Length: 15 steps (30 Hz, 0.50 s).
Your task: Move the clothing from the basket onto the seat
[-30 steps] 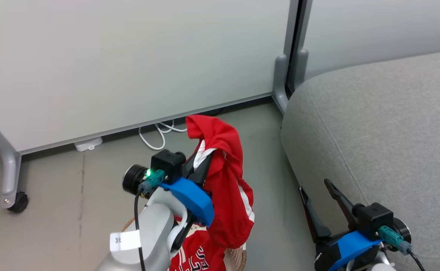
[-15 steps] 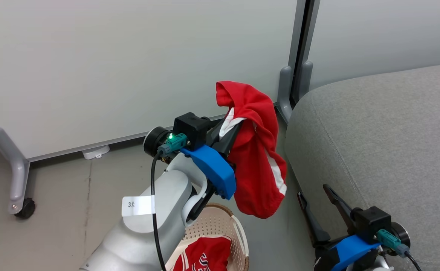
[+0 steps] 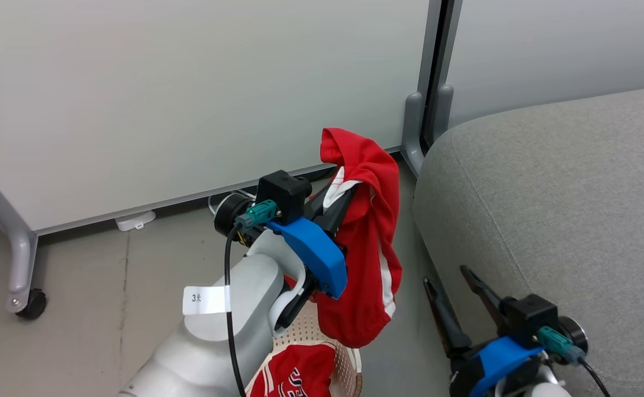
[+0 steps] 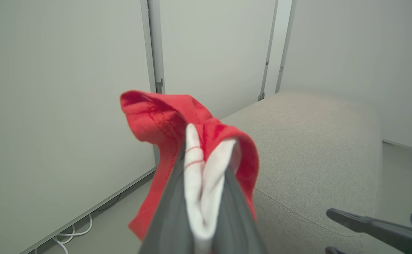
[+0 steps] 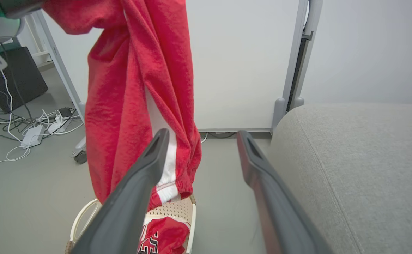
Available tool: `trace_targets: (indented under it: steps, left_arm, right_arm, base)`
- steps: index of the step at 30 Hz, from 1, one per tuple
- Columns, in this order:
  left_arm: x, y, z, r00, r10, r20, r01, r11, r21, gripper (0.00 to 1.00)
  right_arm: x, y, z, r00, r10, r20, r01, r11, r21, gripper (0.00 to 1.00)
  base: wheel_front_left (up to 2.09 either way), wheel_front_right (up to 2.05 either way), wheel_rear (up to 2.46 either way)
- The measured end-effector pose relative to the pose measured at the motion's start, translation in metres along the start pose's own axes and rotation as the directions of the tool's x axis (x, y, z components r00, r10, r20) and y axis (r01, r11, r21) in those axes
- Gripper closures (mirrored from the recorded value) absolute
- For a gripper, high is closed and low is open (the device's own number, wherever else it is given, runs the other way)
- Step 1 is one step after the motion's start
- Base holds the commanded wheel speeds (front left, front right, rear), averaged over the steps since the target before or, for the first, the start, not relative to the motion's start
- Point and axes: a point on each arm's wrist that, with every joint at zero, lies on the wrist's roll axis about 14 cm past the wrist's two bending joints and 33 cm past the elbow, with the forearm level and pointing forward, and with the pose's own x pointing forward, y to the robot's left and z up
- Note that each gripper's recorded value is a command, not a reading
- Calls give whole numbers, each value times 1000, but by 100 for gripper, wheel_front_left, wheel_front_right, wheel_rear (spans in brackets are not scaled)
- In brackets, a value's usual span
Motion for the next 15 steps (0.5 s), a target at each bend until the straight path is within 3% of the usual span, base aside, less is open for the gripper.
trace_targets:
  steps: [15]
  left_arm:
    - [2,-6,-11,999,-25,-24,24,999,-28,100]
  right_arm:
    - [47,36,10,988,143,-65,-149,985,-89,0]
  base:
    - [0,0,0]
